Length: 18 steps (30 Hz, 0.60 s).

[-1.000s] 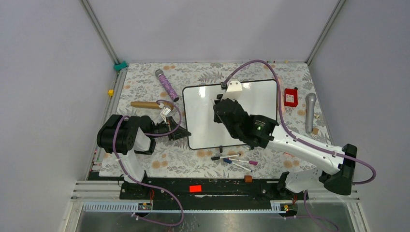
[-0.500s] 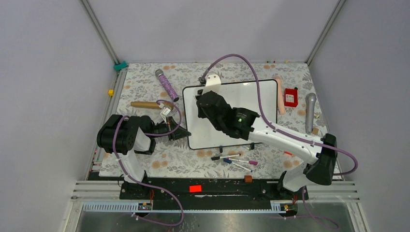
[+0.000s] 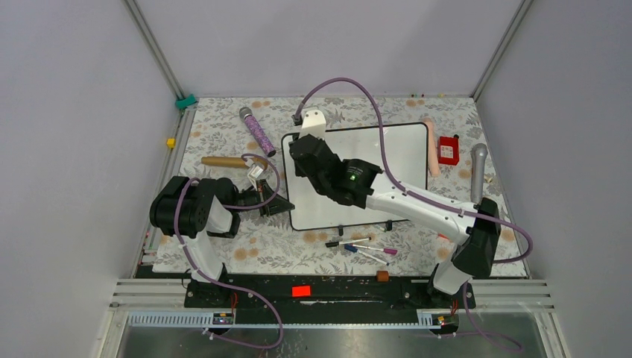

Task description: Write a sentence on the whiteboard

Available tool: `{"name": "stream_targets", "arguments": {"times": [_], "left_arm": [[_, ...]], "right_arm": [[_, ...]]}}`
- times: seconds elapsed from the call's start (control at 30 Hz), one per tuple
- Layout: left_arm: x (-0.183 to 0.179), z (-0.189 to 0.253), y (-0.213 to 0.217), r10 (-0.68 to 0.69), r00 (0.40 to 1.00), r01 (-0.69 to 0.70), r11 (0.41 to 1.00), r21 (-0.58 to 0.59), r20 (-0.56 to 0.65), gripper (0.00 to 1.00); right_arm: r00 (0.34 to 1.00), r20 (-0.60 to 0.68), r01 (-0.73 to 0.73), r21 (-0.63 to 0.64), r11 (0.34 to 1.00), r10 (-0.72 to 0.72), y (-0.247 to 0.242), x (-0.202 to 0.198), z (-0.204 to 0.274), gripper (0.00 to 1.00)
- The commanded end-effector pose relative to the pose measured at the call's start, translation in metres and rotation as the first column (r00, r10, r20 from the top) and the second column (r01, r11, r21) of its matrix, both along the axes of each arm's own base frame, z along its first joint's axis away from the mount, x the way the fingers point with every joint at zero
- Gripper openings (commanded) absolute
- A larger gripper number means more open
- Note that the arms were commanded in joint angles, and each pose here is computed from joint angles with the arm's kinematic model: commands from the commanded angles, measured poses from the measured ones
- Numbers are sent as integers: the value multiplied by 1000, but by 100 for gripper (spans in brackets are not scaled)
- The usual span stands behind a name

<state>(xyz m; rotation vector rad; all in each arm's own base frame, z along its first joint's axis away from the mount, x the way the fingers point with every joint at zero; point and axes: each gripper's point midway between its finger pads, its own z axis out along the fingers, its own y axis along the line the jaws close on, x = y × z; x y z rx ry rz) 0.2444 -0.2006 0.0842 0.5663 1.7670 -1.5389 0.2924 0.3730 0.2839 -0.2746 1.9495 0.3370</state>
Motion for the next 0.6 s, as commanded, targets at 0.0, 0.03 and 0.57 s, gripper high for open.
{"name": "stream_targets", "arguments": {"times": [0.0,0.03,0.57], "left_arm": [[-7,8,-4,-78,991,78,997,0,113,0],[-7,8,-4,-78,991,78,997,0,112,0],[-7,7,-4,-82,990,82,997,1,117,0]], "right_arm": [[999,43,29,5,1000,-29,5,7,20,0],[999,41,31,-1,1000,-31,7,8,19,0],[994,37,107,-49,993,-105,2,22,6,0]]}}
